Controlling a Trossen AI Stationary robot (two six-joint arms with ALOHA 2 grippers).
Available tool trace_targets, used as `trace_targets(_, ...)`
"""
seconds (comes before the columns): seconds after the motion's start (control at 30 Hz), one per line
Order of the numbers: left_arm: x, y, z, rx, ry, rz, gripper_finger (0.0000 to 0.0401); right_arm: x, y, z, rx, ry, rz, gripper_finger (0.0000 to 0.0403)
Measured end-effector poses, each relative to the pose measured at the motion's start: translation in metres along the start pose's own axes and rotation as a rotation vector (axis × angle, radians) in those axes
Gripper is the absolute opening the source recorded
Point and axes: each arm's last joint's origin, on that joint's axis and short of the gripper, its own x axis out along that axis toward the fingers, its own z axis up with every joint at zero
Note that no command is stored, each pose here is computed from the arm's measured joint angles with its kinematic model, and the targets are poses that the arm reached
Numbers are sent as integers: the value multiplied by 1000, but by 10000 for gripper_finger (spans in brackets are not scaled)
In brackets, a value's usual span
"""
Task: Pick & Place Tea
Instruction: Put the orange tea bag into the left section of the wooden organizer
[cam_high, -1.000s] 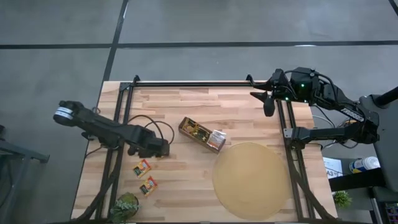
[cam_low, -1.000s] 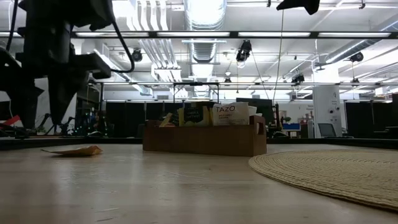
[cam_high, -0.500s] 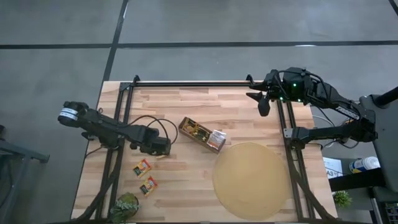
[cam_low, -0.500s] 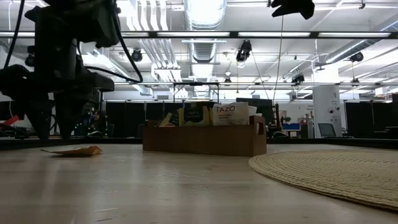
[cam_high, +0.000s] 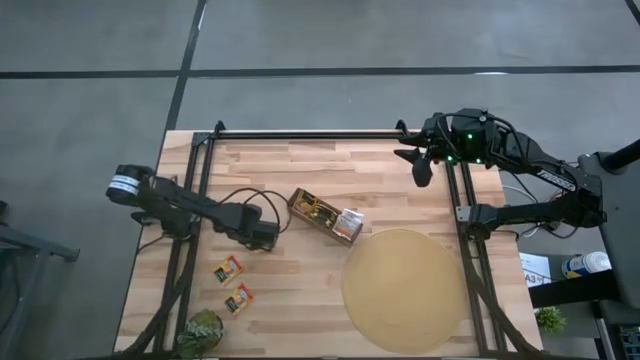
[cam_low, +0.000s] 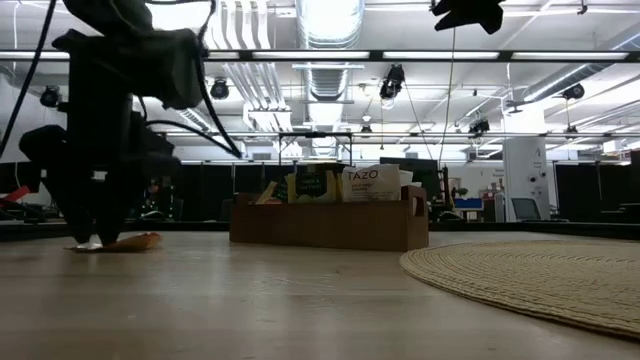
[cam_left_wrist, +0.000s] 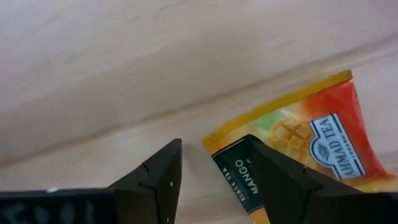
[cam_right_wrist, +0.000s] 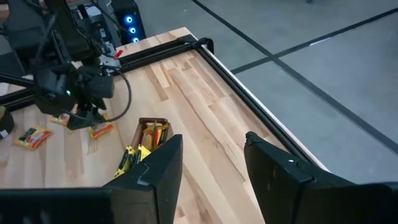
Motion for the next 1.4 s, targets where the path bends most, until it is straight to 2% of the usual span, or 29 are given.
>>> trace_targets(0.23, 4, -3, 3, 25, 21, 5, 184, 0, 0, 0, 24, -2, 1, 169)
trace_targets(0.37, -5, -1, 3, -3, 39, -42, 184, 0, 0, 0, 24, -3, 1, 169)
trace_targets(0.6, -33, 7, 1, -164, 86, -182, 184, 0, 0, 2, 17, -22, 5, 169)
trace_targets(0.87, -67, 1, -11, -447, 138, -311, 184, 0, 0, 3, -11, -27, 6, 169)
trace_targets(1.03, -70, -9, -28, -581, 170, -289, 184, 0, 1, 6, -63, -61, 8, 169)
trace_targets(1.23, -62, -21, -37, -610, 240, -199, 184, -1, 1, 9, -115, -98, 9, 169)
trace_targets(1.4, -58, -35, -37, -619, 219, -175, 184, -1, 1, 9, -163, -98, 7, 169)
